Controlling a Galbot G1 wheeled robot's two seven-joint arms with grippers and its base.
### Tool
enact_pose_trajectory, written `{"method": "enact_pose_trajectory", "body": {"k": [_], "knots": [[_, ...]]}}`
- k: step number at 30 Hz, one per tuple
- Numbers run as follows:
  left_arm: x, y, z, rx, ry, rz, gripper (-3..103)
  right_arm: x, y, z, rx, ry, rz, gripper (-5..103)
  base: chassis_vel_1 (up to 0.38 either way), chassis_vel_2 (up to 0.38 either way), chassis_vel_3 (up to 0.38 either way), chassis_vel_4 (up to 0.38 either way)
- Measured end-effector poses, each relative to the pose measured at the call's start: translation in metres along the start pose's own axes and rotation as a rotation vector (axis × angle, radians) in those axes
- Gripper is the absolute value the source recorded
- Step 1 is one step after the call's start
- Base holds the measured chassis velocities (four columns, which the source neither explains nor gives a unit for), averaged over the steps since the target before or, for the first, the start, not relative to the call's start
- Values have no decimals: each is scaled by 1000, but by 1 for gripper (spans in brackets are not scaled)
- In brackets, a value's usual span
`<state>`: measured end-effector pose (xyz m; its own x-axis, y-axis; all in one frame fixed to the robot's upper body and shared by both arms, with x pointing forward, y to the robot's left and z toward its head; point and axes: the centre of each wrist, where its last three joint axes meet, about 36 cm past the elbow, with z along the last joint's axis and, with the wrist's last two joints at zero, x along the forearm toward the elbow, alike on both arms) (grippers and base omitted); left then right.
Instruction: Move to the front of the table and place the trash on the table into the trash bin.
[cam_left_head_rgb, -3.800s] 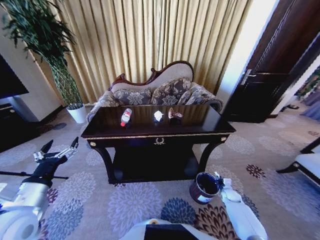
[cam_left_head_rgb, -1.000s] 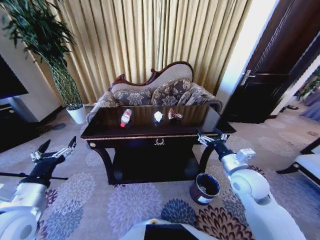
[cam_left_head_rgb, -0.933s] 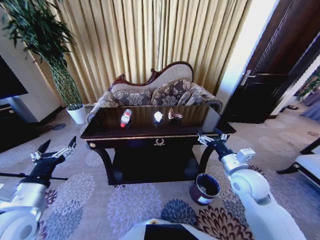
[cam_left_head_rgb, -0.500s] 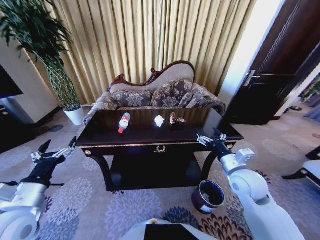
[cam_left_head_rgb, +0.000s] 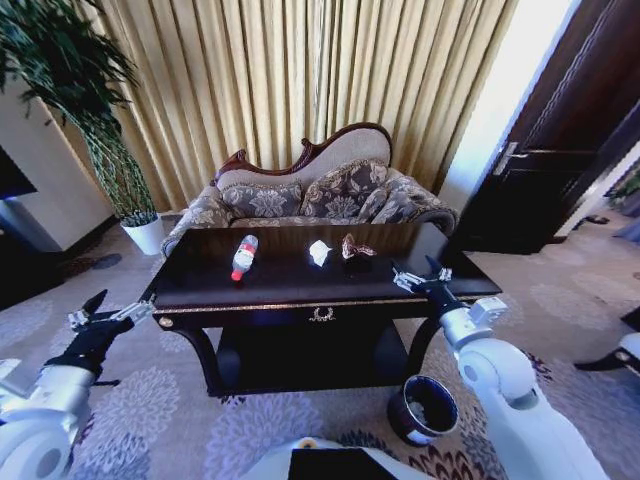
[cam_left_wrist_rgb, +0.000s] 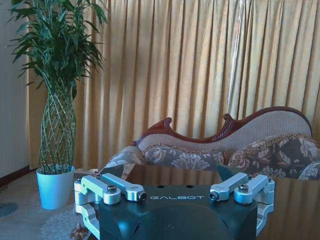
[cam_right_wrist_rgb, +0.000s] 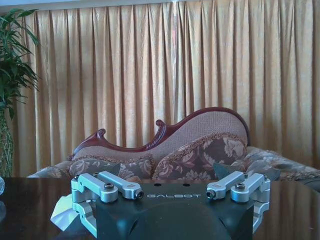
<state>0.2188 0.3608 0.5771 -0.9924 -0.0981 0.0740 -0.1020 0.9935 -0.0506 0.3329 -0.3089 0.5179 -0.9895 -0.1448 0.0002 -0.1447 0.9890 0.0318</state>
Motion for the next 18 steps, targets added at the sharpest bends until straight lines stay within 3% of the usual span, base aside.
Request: {"method": "enact_pose_trajectory", "body": {"k": [8,15,18], "knots": [[0,0,1,3,-5,0,100,-4,5,0,-88,29,-79,100,-81,73,77,-77],[1,0,1,5,-8,-5,100,-32,-11,4,-89,91,-123,100,0,0,0,0],[3,1,3,8,-23,-9,100,-56,-28,3,-53,138,-162,100,0,0,0,0]]}}
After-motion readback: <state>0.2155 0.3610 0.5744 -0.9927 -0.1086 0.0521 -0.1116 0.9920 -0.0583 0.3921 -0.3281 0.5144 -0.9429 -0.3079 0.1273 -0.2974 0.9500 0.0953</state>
